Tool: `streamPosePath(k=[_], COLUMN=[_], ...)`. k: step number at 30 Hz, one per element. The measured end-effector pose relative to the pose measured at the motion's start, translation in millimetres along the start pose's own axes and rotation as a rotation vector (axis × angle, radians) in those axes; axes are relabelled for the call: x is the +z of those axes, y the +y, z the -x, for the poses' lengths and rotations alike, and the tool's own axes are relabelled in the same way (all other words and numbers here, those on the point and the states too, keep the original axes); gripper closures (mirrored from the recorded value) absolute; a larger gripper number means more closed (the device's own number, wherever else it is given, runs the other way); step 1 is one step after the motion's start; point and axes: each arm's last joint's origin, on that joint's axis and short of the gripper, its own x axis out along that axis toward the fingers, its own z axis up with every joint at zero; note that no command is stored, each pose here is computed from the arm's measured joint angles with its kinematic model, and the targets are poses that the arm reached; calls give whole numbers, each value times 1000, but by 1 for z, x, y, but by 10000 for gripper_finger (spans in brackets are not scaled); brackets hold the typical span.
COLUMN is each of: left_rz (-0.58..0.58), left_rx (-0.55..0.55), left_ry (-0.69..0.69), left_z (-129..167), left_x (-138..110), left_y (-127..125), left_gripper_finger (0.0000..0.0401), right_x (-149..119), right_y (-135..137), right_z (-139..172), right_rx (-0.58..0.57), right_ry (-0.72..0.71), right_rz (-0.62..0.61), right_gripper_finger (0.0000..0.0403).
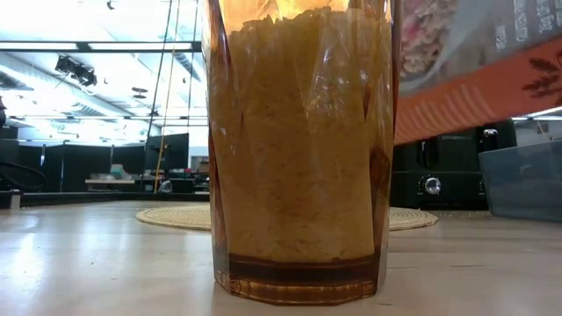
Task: Arrange a breakfast setting
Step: Pour the cereal from the brown cereal box into the gray bowl
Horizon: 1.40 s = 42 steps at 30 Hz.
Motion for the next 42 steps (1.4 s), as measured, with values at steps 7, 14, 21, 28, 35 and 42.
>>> streamPosePath(k=[7, 14, 21, 28, 35, 42], left_rz=[-37, -26, -2, 59, 159, 174], left_rx=[5, 42, 69, 64, 4, 0], left_ry=[0, -11, -109, -129, -180, -205], left_z=[0, 2, 12, 16, 17, 17], left_x=[0, 1, 9, 11, 16, 18], left_y=[1, 7, 9, 7, 5, 5], left_gripper_finger=[147, 147, 147, 147, 148, 148], right_x=[-12, -25, -31, -38, -50, -67], right_y=[0, -2, -1, 0, -2, -15], right_z=[7, 14, 11, 10, 1, -29], right_rx=[26, 25, -16, -72, -144, -144], right_ry=[-53, -99, -159, -259, -369, -460], right_rz=[47, 124, 236, 333, 442, 463], right_gripper_finger=[171, 171, 171, 171, 171, 171])
